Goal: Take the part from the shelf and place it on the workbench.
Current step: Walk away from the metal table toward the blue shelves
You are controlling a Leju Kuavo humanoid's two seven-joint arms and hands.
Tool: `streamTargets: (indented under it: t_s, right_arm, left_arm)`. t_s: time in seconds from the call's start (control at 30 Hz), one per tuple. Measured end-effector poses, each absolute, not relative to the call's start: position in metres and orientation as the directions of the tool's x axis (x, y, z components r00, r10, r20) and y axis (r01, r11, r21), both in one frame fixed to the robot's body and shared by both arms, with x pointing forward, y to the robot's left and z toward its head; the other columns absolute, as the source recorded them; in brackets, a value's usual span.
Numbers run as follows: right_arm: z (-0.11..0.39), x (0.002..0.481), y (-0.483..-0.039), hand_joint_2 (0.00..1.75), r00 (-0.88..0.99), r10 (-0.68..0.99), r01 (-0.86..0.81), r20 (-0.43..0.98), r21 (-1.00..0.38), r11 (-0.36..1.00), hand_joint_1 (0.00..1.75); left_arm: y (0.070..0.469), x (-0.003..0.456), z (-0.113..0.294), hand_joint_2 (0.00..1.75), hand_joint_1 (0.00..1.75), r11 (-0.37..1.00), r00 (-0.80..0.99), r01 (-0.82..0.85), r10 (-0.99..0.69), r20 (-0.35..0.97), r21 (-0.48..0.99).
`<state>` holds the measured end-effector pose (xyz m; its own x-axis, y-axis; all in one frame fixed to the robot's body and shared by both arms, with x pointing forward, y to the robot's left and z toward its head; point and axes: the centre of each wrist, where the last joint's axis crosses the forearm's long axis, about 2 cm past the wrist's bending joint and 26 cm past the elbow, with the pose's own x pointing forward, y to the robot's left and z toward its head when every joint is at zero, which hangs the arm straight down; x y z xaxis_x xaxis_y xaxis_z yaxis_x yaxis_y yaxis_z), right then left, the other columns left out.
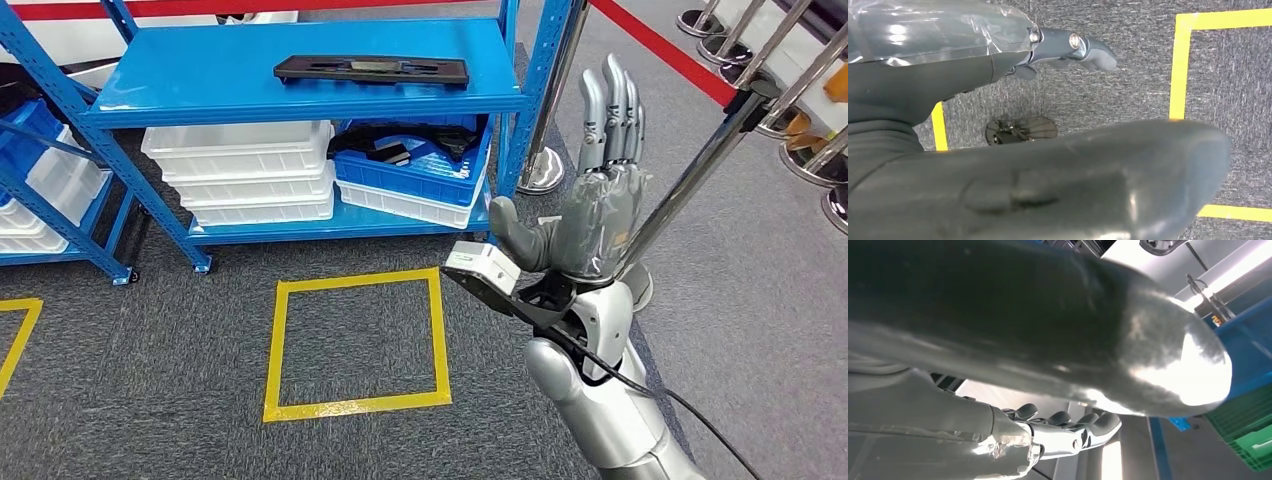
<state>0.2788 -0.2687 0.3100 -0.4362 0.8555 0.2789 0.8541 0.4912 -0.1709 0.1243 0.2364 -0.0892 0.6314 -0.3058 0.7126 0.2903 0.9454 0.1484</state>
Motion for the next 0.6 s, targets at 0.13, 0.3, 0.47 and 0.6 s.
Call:
streamTargets:
  t_s: [0.13,0.3,0.47,0.6]
  right_arm:
    - [0.309,0.279,-0.269,0.0,-0.438,0.845,0.848,0.306,-0.17,0.501,0.0]
    - [0.307,0.279,-0.27,0.0,-0.456,0.805,0.824,0.38,-0.163,0.543,0.0]
    - [0.3,0.28,-0.275,0.0,-0.427,0.79,0.816,0.441,-0.189,0.546,0.0]
    - [0.293,0.28,-0.285,0.0,-0.383,0.793,0.82,0.474,-0.22,0.528,0.0]
  left_arm:
    - [0.236,0.124,-0.089,0.0,0.0,0.946,0.636,0.284,-0.31,0.707,0.158]
    - [0.236,0.124,-0.089,0.0,0.0,0.945,0.637,0.278,-0.314,0.704,0.17]
    - [0.236,0.124,-0.089,0.0,0.0,0.945,0.638,0.276,-0.315,0.703,0.174]
    - [0.236,0.123,-0.089,0.0,0.0,0.945,0.638,0.277,-0.317,0.702,0.175]
